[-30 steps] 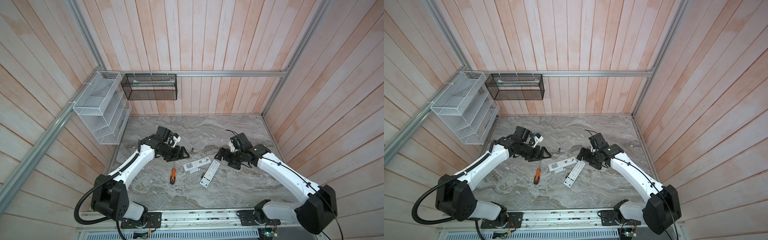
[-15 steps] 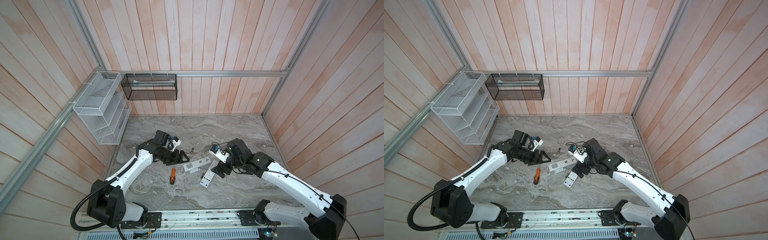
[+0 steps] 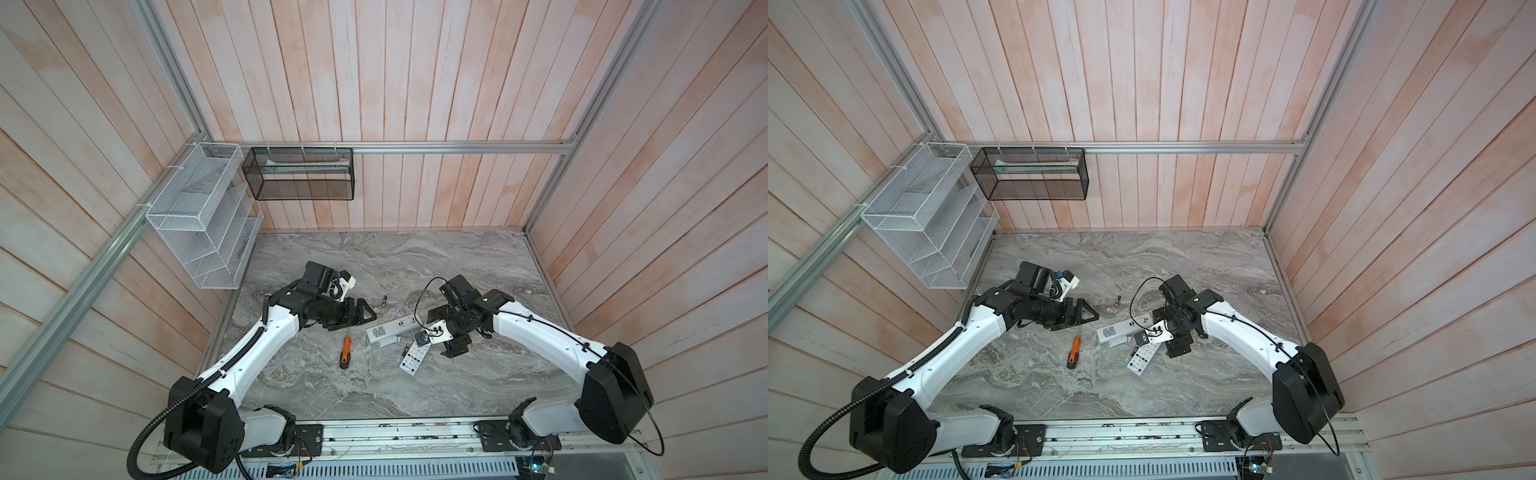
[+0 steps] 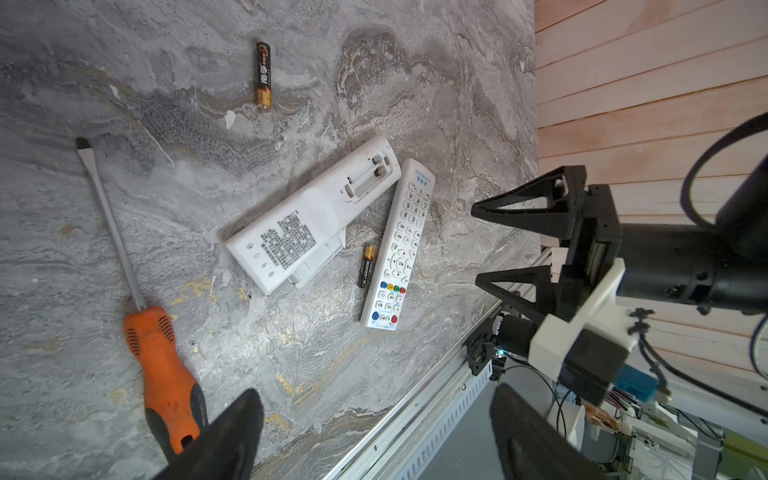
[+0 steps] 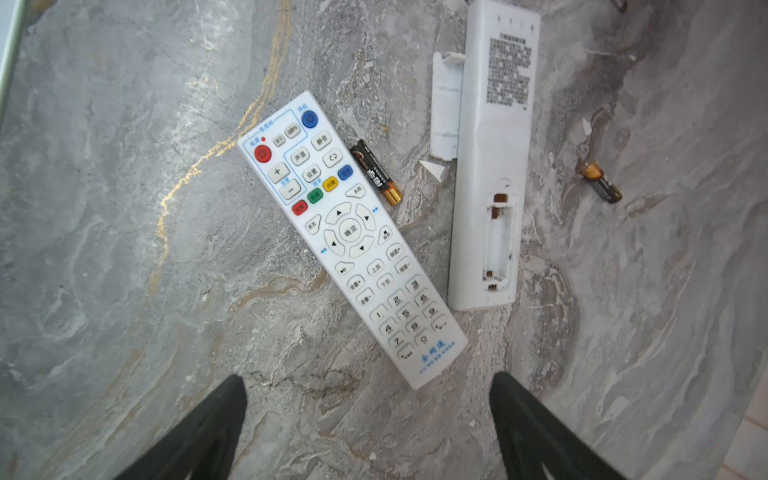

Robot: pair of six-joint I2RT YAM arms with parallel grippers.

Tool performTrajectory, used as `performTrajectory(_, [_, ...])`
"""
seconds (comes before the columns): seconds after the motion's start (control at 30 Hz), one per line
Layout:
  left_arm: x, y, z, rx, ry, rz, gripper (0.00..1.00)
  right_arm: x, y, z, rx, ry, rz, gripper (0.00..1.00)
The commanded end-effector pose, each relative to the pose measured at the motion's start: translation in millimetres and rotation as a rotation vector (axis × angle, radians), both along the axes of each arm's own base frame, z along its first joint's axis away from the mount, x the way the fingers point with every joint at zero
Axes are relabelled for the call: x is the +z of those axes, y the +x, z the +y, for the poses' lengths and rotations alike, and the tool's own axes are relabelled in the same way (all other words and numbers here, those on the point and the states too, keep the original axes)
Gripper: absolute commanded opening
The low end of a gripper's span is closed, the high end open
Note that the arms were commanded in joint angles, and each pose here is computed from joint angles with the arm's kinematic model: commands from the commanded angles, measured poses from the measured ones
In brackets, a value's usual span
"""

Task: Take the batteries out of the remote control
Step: 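Move the right gripper over the white TV remote with coloured buttons, then grasp the white TV remote with the right gripper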

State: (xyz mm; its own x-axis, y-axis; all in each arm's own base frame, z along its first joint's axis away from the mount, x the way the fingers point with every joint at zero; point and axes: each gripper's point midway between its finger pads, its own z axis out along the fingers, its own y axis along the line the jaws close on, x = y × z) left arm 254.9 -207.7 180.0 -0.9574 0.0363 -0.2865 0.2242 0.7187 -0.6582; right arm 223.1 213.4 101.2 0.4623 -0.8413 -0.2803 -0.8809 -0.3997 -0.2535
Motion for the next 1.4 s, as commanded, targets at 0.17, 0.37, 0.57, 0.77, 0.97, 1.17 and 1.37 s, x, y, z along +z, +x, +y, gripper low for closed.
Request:
performTrajectory(0.17, [-9, -8, 8, 0.018, 0.036, 0.011, 0.96, -24, -1, 23, 0.182, -0.032, 0.032, 0.92])
performTrajectory(0.37, [-10, -11, 13, 0.011, 0.047, 0.014, 0.96, -38, 0, 33, 0.196, -0.031, 0.051, 0.92])
performTrajectory(0.57, [-10, -11, 18, 0.002, 0.085, -0.006, 0.97, -52, 1, 36, 0.195, -0.045, 0.085, 0.91])
performTrajectory(0.77, [-13, -13, 19, -0.017, 0.091, -0.002, 0.97, -63, 6, 42, 0.188, -0.051, 0.098, 0.90])
performTrajectory(0.97, [-15, -12, 21, -0.023, 0.082, 0.007, 0.97, -74, 5, 46, 0.185, -0.066, 0.125, 0.89])
performTrajectory(1.17, [-16, -10, 24, -0.022, 0.064, 0.014, 0.98, -87, 0, 38, 0.172, -0.098, 0.151, 0.86])
performTrajectory(1.37, [-17, -11, 24, -0.026, 0.058, 0.018, 0.98, -92, -9, 32, 0.167, -0.105, 0.172, 0.73])
